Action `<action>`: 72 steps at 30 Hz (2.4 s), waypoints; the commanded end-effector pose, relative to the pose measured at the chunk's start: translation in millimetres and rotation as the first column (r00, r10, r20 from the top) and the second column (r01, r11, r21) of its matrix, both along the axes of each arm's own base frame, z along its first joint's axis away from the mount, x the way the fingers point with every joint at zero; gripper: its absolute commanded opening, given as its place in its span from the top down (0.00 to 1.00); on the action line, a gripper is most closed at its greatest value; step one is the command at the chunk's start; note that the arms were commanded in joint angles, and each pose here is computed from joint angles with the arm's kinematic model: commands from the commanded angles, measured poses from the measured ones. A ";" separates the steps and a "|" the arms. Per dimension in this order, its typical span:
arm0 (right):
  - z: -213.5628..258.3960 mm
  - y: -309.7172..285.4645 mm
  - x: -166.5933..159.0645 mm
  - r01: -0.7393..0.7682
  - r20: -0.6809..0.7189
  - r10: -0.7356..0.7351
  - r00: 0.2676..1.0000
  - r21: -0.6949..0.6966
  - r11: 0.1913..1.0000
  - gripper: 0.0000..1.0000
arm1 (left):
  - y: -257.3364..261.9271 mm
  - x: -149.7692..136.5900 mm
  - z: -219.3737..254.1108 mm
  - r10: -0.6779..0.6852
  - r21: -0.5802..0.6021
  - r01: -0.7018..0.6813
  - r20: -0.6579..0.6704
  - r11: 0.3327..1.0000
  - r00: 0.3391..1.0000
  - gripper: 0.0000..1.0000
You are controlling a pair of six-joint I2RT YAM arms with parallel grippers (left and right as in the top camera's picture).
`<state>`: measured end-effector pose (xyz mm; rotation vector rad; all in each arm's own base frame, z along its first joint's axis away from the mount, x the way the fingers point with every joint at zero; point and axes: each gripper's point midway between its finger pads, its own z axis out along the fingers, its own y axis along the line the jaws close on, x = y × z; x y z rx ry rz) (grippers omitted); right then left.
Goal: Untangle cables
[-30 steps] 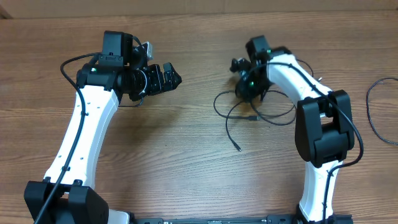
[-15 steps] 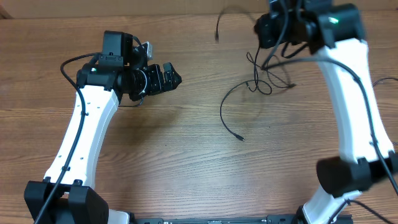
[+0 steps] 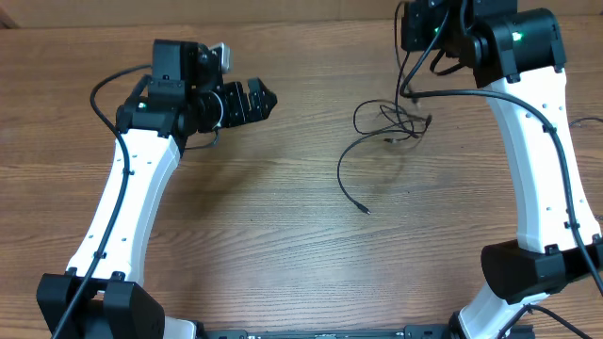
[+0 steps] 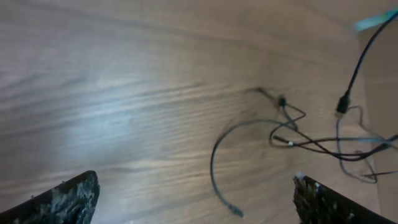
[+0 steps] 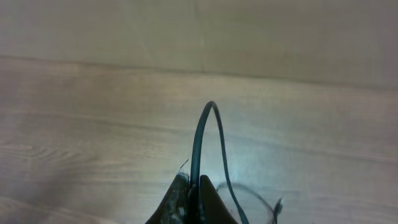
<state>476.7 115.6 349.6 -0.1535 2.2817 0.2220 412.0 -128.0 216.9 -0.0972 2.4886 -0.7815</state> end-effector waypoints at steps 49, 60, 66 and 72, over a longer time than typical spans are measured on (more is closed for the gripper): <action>13.4 -1.6 6.2 -0.061 0.056 0.059 0.997 0.028 0.998 0.96 | -266.0 -37.6 -147.3 -0.125 -0.427 -0.207 -0.629 0.880 0.767 0.01; 8.1 -40.7 10.1 0.068 0.017 -0.070 0.997 0.059 0.996 0.96 | -210.2 6.8 -52.7 -0.440 -0.656 0.253 -0.134 0.711 0.888 0.13; 6.9 -40.3 9.1 0.066 0.010 -0.067 0.998 0.060 0.996 0.95 | -243.1 -21.6 -36.1 -0.509 -0.430 0.515 0.140 0.741 0.849 0.00; 5.5 -40.5 8.0 0.067 0.003 -0.068 0.998 0.058 0.996 0.93 | -272.5 -49.5 -88.0 -0.511 -0.069 0.521 0.126 0.851 0.851 0.00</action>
